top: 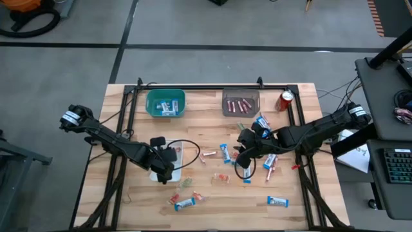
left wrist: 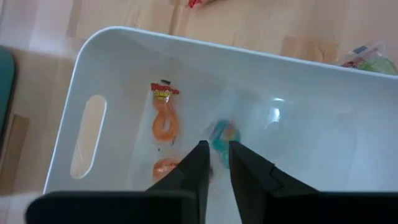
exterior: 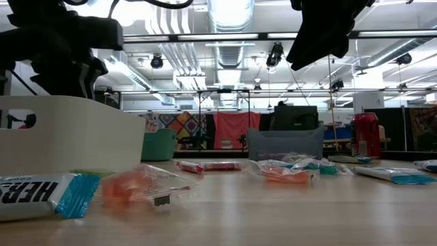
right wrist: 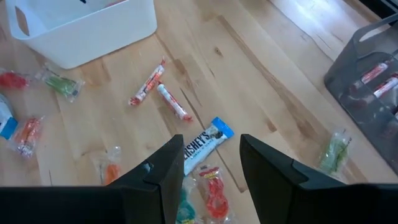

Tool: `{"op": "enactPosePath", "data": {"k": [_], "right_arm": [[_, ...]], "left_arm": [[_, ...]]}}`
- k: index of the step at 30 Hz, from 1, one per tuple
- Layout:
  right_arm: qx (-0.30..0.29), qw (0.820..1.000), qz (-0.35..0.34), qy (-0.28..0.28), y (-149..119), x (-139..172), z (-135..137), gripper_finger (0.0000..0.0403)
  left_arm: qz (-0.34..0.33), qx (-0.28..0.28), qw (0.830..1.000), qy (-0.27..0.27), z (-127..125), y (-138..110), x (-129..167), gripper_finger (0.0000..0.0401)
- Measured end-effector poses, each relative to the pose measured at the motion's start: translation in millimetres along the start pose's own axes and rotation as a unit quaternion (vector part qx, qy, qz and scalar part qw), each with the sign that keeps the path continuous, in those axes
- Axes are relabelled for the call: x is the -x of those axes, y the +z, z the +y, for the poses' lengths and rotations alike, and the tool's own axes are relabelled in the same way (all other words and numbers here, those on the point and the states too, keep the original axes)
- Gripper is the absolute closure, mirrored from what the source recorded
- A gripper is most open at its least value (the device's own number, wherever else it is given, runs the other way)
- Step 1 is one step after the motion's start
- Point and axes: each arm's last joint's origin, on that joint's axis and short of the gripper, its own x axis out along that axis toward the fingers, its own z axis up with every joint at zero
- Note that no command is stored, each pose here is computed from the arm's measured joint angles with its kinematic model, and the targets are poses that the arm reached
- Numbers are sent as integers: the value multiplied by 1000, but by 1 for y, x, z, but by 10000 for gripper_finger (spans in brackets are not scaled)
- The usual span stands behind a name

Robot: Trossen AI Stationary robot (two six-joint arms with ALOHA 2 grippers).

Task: Sort candy
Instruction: Put the blue gummy candy into the white bin, then put the white chocolate bar into the green bin

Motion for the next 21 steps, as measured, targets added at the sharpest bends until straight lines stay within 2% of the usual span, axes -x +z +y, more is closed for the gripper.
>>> {"op": "enactPosePath", "data": {"k": [8,16,21], "right_arm": [[-36,999,2,2,0,0,0,255],[-94,995,34,24,-6,-3,0,255],[-110,992,58,30,-11,-8,3,255]], "left_arm": [[-11,-27,1000,-5,-2,6,6,318],[-62,-78,994,34,-2,18,15,317],[-104,-126,986,24,-5,26,18,317]]}}
